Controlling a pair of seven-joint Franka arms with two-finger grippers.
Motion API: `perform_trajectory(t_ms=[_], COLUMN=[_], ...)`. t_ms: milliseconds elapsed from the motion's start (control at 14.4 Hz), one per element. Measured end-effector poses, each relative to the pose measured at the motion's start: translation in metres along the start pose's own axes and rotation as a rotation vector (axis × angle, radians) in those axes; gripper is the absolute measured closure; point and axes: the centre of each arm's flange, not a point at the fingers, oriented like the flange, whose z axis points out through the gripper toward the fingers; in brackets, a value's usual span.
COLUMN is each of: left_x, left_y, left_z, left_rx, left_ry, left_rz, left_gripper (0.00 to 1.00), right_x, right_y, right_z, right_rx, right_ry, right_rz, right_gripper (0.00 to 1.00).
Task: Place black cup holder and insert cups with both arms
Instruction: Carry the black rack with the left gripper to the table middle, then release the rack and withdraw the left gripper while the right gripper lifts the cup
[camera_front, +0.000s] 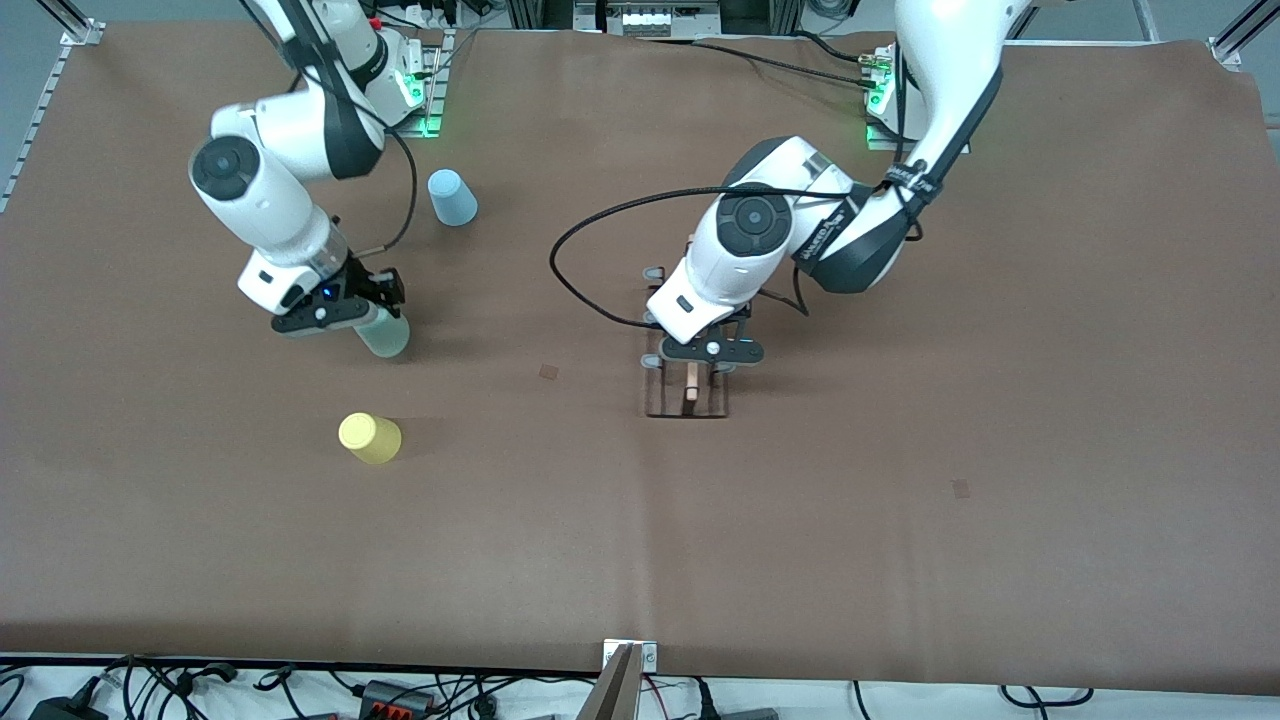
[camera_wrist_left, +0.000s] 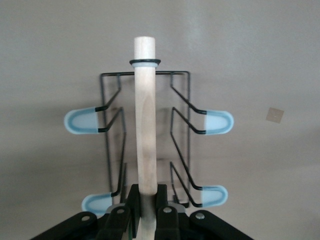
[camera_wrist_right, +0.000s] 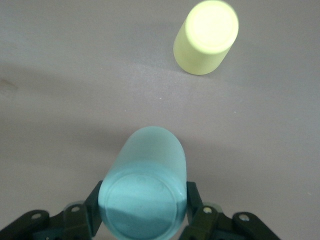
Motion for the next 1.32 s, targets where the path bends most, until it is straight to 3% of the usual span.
perform_trajectory(t_ms=[418,766,1045,1115,1324], left_x=[0.000,0.008,0.025,0.030,0.048], left_y=[0.004,0.003,-0.043,-0.067,-0.146], left_z=[0.006,-0.016,-0.094,-0.116,-0.167], left_rx=[-0.002,-0.006,0.033,0.047,0.076], left_ry=[-0.004,0.047,0.116,0.121,0.139], left_rz=[0.002,0.010,-0.052,-0.089,-0.132], left_gripper=[0.84,0.42,0.04,0.00,0.00], right_x=[-0.007,-0.008,-0.008,-0.008,-0.008], right_y=[-0.001,-0.001,-0.012,-0.028,-0.112], right_z=[-0.028,-0.026,-0.026,-0.029,-0.052], right_rx=[-0.008,-0.008,-0.008,-0.010,-0.008], right_ry=[-0.054,-0.063,-0.071,-0.075,-0.041], right_rz=[0.000,0.000,0.022,0.055,0.175], right_gripper=[0.33,0.33,0.33,0.33,0.33])
